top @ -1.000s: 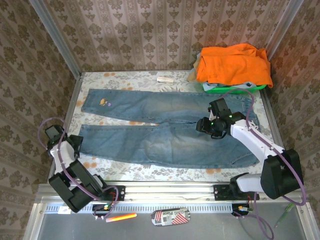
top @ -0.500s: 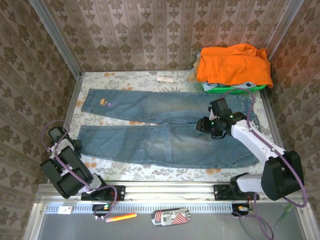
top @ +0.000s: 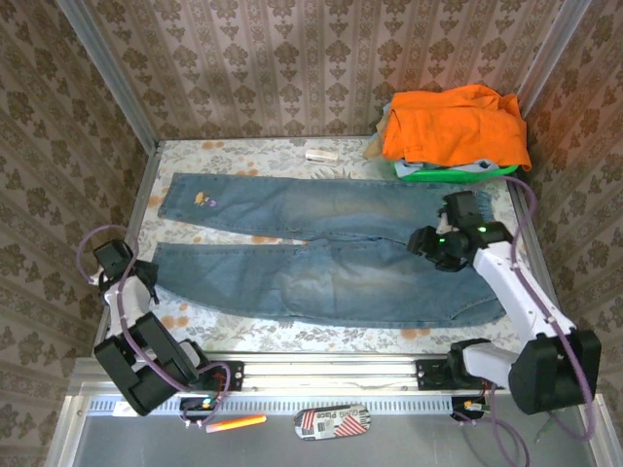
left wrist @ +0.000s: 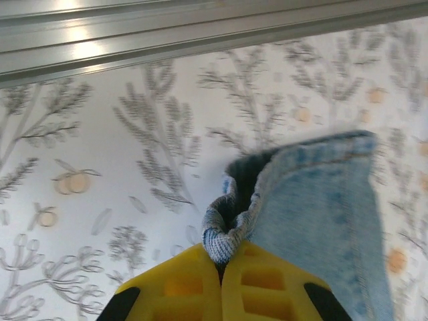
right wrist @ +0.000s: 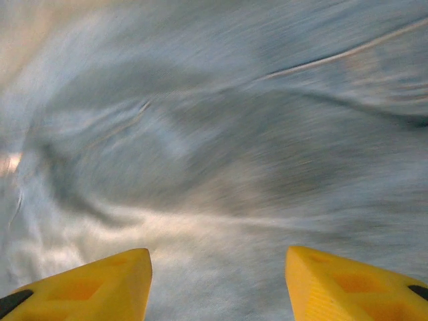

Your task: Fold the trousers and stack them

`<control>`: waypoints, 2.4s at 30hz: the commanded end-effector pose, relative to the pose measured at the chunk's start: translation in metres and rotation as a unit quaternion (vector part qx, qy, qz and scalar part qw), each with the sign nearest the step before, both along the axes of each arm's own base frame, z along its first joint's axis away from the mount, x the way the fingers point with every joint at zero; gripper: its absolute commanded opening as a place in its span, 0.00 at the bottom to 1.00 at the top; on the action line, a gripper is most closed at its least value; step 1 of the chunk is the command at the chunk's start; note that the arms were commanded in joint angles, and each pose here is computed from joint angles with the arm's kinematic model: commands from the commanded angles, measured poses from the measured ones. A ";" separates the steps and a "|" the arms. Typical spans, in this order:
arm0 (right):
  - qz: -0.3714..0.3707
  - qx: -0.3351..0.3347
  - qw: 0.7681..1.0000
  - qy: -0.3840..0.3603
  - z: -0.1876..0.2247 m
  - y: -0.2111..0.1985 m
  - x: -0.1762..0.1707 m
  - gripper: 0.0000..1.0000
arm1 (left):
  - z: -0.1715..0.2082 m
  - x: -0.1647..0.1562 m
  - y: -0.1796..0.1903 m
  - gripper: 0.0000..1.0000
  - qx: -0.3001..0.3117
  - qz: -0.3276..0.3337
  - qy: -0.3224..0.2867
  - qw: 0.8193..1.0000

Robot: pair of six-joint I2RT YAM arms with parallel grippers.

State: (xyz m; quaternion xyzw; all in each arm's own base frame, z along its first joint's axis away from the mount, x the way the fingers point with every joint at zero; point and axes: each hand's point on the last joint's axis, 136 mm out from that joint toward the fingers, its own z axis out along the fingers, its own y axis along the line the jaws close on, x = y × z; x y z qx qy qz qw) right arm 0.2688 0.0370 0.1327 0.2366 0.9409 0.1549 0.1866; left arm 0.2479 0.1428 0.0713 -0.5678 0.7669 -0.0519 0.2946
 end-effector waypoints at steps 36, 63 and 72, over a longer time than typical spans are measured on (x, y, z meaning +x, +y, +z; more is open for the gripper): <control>-0.448 -0.015 0.885 0.128 -0.120 -0.177 -0.115 0.48 | 0.051 0.062 -0.027 0.00 -0.017 -0.059 -0.065 0.996; -0.313 0.012 0.926 -0.211 0.105 -0.158 0.054 0.05 | 0.183 0.107 0.002 0.00 0.025 -0.085 -0.149 0.985; -0.305 0.005 0.938 -0.165 0.078 -0.187 0.140 0.06 | 0.191 0.184 0.025 0.00 0.041 -0.112 -0.113 0.986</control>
